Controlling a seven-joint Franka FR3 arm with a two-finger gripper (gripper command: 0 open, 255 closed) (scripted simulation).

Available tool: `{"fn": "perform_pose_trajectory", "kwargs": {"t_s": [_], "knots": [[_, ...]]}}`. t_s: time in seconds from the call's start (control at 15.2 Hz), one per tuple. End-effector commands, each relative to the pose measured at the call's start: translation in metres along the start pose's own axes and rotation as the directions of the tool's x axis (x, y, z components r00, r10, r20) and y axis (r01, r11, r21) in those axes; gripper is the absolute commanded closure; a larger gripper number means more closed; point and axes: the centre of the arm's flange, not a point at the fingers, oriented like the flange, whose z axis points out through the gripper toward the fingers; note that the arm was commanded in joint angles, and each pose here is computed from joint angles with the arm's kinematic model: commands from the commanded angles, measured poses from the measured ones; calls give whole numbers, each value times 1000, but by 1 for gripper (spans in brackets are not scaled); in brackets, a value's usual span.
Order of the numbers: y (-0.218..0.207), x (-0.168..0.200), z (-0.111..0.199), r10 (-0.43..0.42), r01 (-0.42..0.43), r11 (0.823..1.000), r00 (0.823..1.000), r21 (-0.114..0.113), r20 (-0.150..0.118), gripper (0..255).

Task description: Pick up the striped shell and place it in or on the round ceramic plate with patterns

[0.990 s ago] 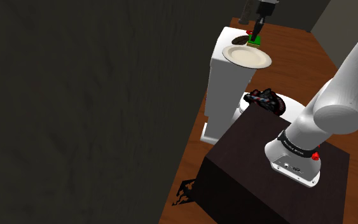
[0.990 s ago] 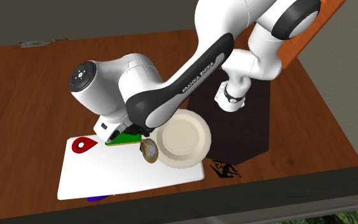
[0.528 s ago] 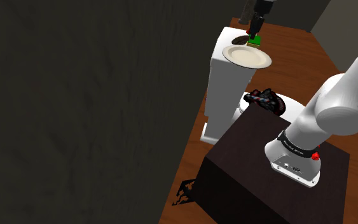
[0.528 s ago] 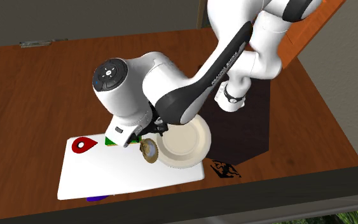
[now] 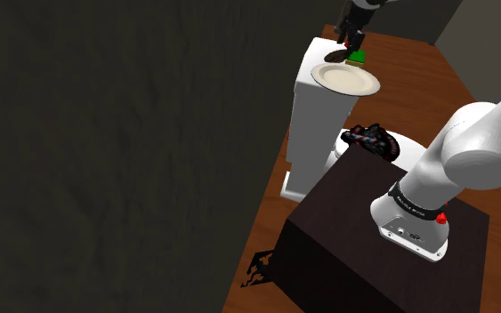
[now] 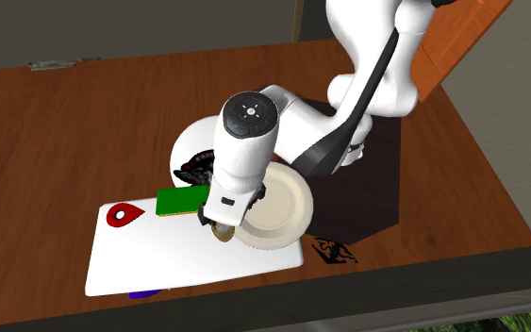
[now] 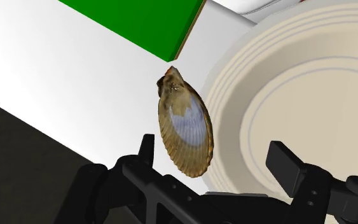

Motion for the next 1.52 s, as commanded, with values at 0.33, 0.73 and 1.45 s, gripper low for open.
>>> {"fn": "perform_pose_trajectory", "kwargs": {"t_s": [0.33, 0.73, 1.45], "knots": [[1, 0, 18, -2, 2, 1000, 1000, -3, 0, 0], [1, 0, 18, -2, 2, 1000, 1000, -3, 0, 255], [4, 0, 2, -2, 2, 1000, 1000, -3, 0, 255]]}}
